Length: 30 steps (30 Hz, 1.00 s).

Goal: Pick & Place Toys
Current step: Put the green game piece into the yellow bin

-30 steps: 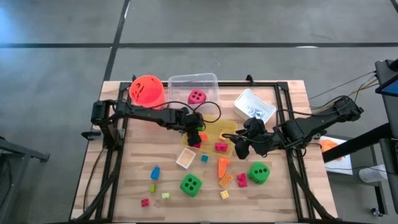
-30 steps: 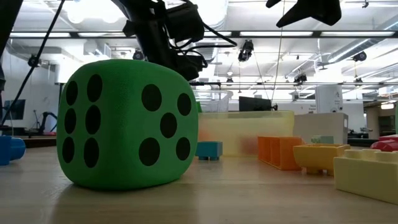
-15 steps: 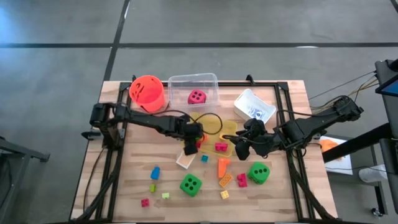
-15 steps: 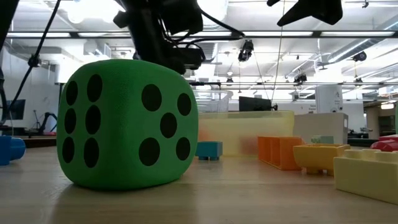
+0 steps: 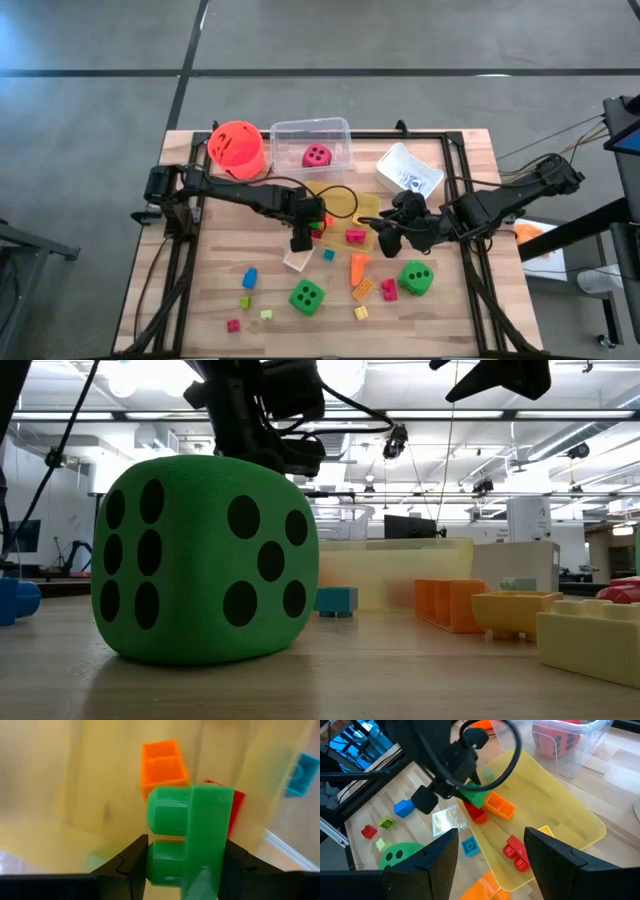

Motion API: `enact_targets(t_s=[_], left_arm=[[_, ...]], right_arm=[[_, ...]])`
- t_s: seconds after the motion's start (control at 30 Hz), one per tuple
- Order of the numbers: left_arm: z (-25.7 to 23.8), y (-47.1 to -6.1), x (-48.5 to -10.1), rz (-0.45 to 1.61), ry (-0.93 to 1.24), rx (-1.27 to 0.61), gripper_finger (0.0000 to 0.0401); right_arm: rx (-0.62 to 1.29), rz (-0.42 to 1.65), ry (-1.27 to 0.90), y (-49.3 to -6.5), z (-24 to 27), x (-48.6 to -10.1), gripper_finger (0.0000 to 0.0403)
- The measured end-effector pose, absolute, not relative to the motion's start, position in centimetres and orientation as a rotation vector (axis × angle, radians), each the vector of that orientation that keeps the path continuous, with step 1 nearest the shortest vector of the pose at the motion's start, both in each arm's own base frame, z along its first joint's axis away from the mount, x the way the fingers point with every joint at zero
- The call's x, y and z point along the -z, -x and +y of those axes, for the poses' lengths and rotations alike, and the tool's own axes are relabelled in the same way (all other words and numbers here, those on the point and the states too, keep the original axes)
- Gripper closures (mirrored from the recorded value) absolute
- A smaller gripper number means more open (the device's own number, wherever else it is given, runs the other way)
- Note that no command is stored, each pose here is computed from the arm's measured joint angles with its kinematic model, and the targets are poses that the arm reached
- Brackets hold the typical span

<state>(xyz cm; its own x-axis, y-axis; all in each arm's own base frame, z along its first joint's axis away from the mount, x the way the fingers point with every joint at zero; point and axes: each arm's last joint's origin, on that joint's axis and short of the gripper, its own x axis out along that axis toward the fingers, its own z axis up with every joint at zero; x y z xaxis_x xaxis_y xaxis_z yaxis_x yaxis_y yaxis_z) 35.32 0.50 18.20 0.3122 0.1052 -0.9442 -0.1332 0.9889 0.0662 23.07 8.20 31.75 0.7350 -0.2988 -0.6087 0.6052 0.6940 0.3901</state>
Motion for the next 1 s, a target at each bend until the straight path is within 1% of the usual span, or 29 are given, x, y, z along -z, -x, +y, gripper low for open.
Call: enact_targets(t_s=[0.17,0.4,0.5,0.63,1.0], left_arm=[[1.3,-35.4,-18.1,1.238,0.052,-0.165,0.0242],[1.3,-35.5,-16.5,1.274,0.073,-0.155,0.0242],[1.3,-35.4,-16.4,1.280,0.095,-0.170,0.0242],[1.2,-35.5,-16.7,1.258,0.099,-0.150,0.0242],[1.1,-35.0,-15.9,1.279,0.128,-0.114,0.0242]], right_arm=[[0.532,0.540,-0.613,-23.1,8.2,-31.7,0.0181],[0.525,0.542,-0.611,-23.0,8.4,-31.7,0.0181],[0.516,0.547,-0.609,-22.9,8.6,-31.7,0.0181],[0.512,0.548,-0.608,-22.8,8.7,-31.7,0.0181],[0.512,0.548,-0.609,-22.8,8.7,-31.7,0.0181]])
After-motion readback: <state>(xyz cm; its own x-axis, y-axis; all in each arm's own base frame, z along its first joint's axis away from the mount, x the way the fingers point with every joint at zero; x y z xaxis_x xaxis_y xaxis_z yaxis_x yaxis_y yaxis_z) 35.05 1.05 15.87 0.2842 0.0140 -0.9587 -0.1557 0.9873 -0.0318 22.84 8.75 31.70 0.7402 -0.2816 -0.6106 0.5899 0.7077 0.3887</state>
